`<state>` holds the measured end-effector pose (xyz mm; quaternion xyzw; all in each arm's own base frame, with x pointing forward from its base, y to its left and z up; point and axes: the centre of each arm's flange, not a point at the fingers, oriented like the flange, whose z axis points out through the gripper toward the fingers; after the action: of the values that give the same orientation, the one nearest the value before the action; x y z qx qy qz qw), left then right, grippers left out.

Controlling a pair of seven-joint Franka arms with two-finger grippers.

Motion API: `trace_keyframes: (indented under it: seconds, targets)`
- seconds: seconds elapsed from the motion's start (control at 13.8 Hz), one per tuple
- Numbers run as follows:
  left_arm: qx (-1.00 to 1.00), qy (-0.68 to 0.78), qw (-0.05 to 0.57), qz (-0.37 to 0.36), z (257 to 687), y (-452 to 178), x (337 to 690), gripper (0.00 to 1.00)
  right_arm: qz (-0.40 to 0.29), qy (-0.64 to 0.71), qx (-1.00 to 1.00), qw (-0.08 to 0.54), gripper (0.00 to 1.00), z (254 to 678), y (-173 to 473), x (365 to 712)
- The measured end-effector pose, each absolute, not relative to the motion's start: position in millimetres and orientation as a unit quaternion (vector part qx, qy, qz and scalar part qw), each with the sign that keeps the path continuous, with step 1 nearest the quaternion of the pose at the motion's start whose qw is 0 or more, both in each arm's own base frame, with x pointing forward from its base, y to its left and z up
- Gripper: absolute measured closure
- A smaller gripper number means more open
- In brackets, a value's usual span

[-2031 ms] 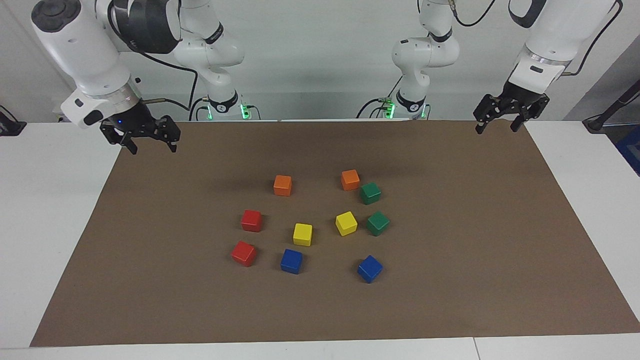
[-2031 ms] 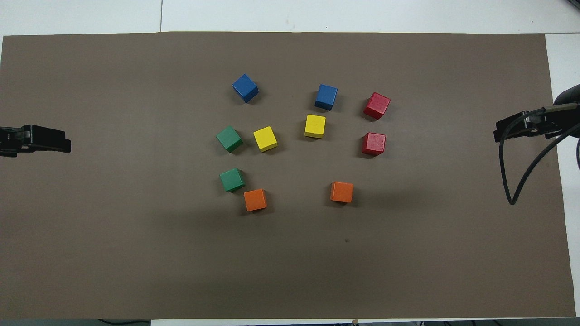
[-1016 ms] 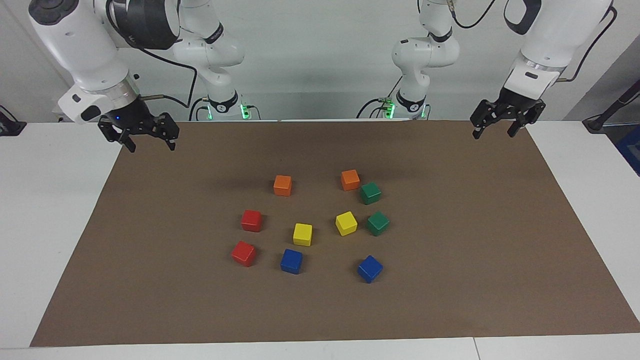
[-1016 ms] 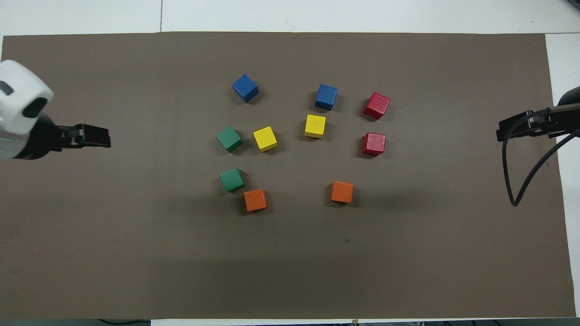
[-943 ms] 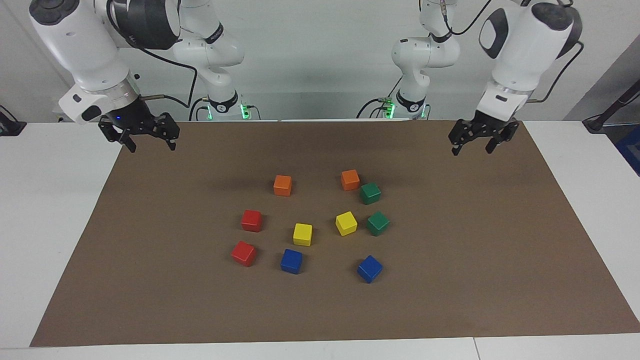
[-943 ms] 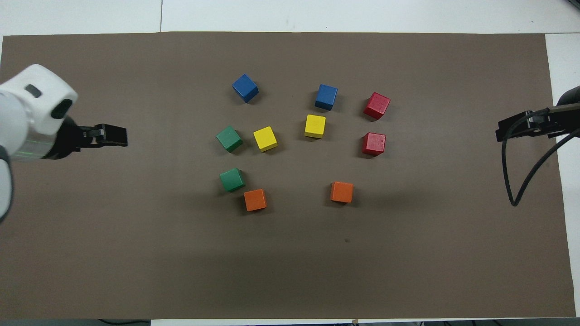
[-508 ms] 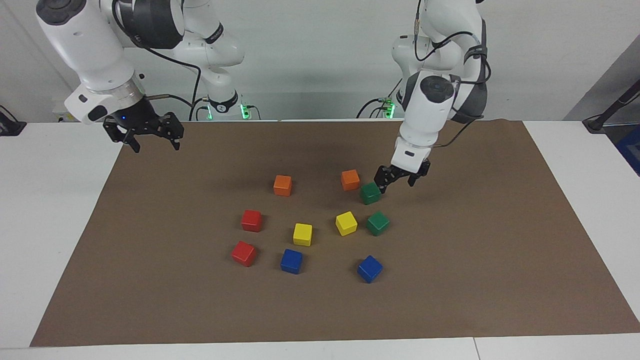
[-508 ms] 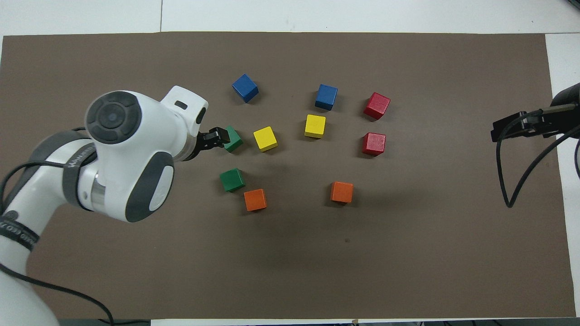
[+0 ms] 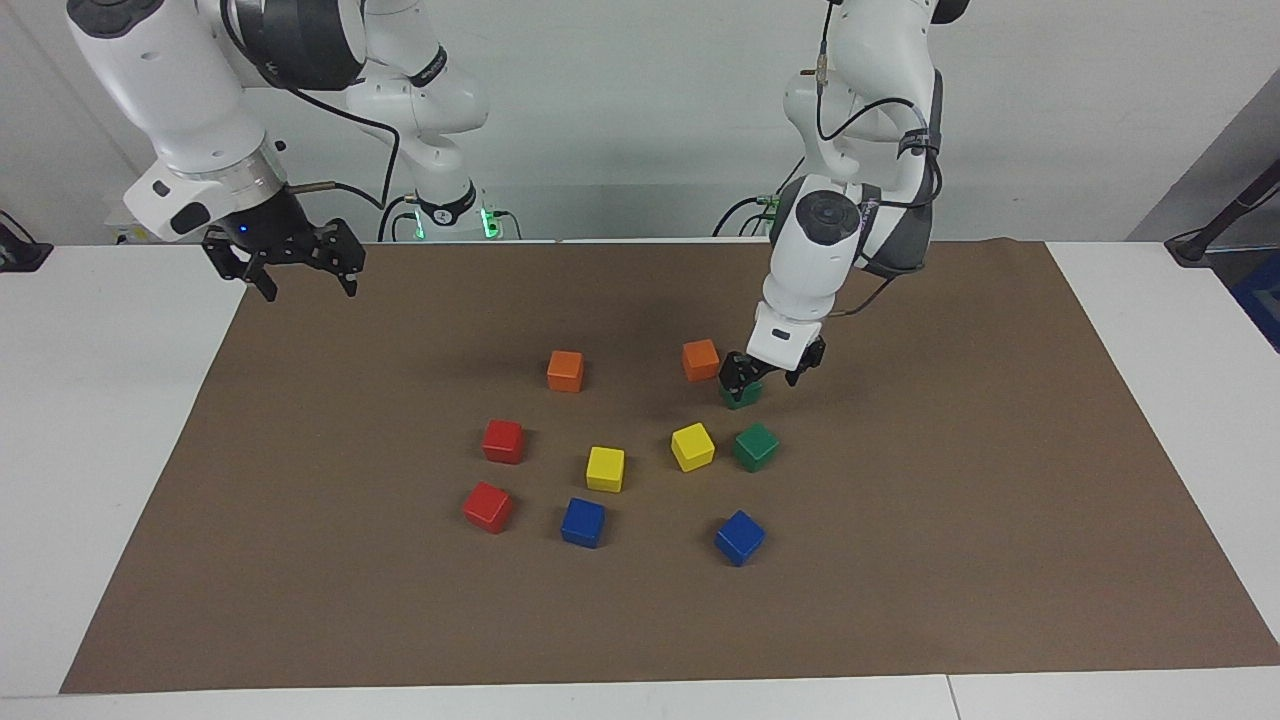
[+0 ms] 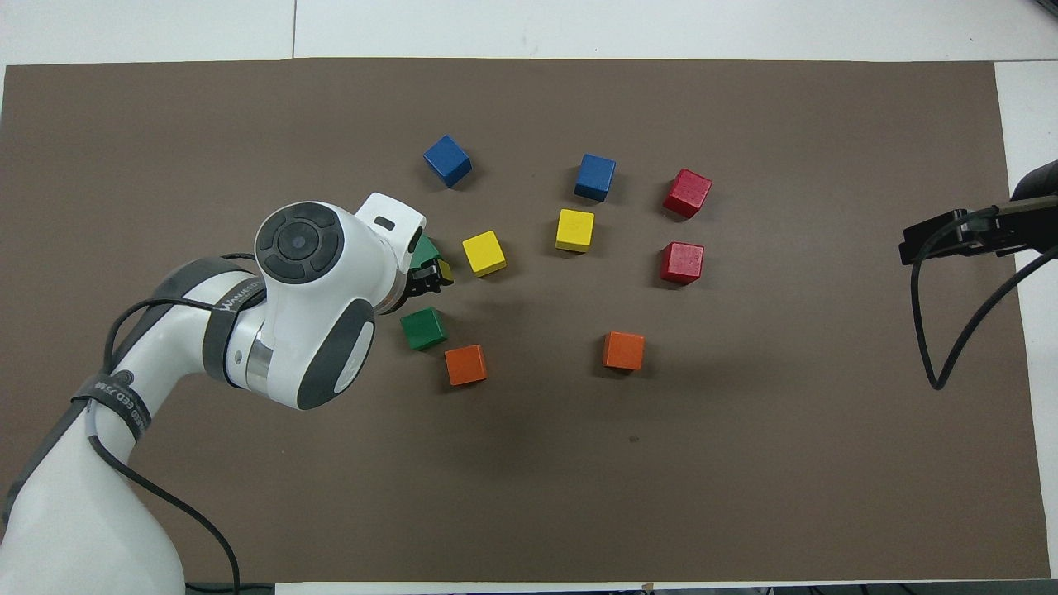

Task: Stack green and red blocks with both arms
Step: 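Reach the left gripper down to the green block nearest the robot, then lift the green block with the left gripper while the right gripper reaches red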

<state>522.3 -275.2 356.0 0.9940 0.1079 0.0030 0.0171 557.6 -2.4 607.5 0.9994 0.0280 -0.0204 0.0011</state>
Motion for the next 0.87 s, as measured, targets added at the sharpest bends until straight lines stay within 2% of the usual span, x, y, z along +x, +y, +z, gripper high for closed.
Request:
trace_keyframes:
  seconds: [0.22, 0.44, 0.65, 0.8, 0.87]
  targets:
    - [0.994, 0.109, 0.013, -0.002, 330.3, -285.0, 502.3, 0.00, -0.023, 0.035, 0.999, -0.001, 0.00, 607.1, 5.5, 556.9]
    - [0.994, 0.111, 0.011, -0.006, 321.9, -289.8, 496.1, 0.00, -0.014, 0.017, 1.000, -0.006, 0.00, 603.9, 56.7, 556.6]
    - [0.993, 0.118, 0.013, -0.003, 319.5, -288.1, 496.8, 0.00, -0.003, -0.021, 1.000, -0.006, 0.00, 572.0, 108.2, 555.8]
    - [0.991, 0.134, 0.013, -0.002, 312.8, -287.9, 496.6, 0.00, -0.001, -0.031, 0.999, -0.007, 0.00, 544.0, 115.4, 561.2]
    - [0.990, 0.141, 0.013, -0.003, 309.2, -287.9, 496.5, 0.07, -0.001, -0.041, 0.999, -0.006, 0.00, 529.2, 116.1, 566.7]
